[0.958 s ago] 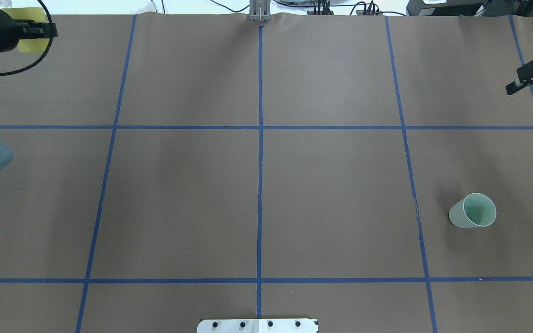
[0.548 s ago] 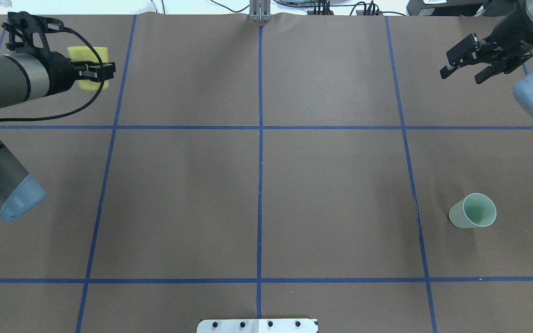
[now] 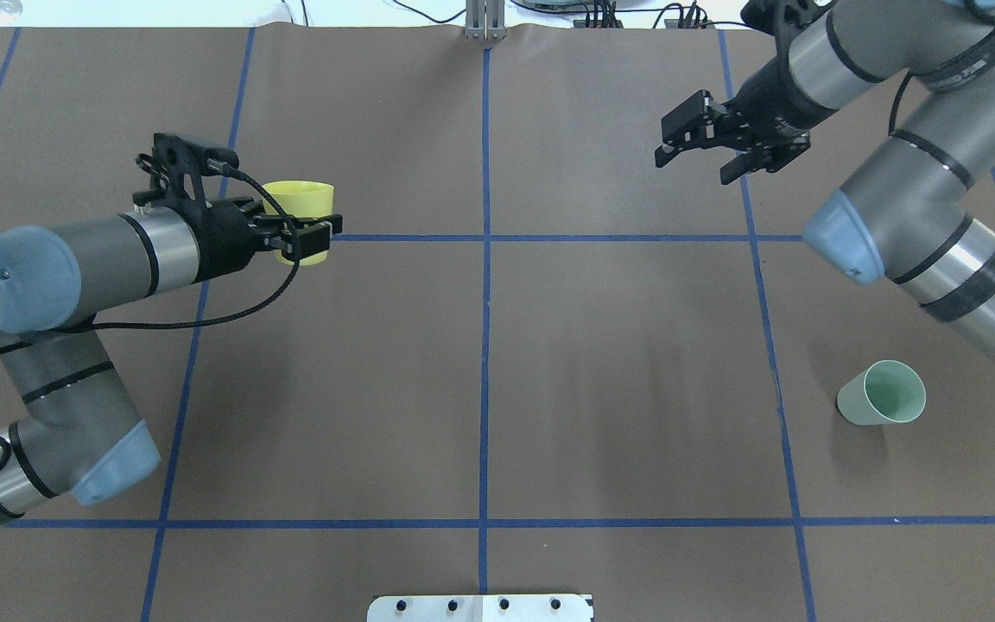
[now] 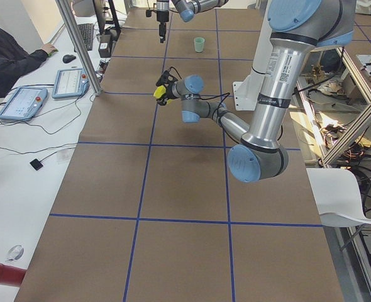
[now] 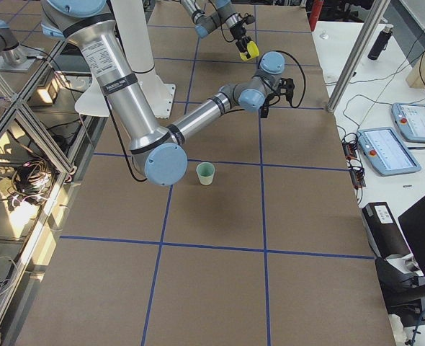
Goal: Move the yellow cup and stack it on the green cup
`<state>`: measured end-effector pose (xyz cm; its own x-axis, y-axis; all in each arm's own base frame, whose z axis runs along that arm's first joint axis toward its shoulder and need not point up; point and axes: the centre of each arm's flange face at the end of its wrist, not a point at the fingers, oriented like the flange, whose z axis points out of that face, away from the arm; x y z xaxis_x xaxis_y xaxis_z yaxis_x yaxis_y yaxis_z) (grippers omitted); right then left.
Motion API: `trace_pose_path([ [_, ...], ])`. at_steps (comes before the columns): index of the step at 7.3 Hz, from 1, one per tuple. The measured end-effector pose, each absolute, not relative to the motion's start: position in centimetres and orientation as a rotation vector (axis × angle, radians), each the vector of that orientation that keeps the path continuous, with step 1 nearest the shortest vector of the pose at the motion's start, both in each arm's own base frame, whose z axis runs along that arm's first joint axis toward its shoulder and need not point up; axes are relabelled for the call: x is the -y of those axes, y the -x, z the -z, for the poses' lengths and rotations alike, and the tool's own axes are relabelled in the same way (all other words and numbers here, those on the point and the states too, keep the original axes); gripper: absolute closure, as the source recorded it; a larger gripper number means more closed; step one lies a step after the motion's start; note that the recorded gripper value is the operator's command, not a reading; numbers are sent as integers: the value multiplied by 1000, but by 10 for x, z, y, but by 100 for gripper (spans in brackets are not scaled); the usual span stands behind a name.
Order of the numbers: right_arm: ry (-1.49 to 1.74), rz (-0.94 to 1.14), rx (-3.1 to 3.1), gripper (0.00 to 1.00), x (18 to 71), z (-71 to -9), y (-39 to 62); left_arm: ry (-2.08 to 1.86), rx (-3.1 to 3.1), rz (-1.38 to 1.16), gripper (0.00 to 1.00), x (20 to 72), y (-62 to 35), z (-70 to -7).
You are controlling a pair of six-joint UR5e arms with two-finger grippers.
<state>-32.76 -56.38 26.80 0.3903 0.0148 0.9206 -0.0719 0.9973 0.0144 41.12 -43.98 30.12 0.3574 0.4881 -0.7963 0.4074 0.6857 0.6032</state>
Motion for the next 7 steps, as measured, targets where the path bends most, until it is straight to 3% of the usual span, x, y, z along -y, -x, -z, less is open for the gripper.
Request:
trace_pose_path([
  [3, 7, -34, 1251, 1, 525, -206, 399, -925, -1437, -262, 100, 381, -492, -256],
  [7, 86, -12, 1284, 4, 494, -174, 439, -1042, -1516, -422, 100, 368, -509, -235],
])
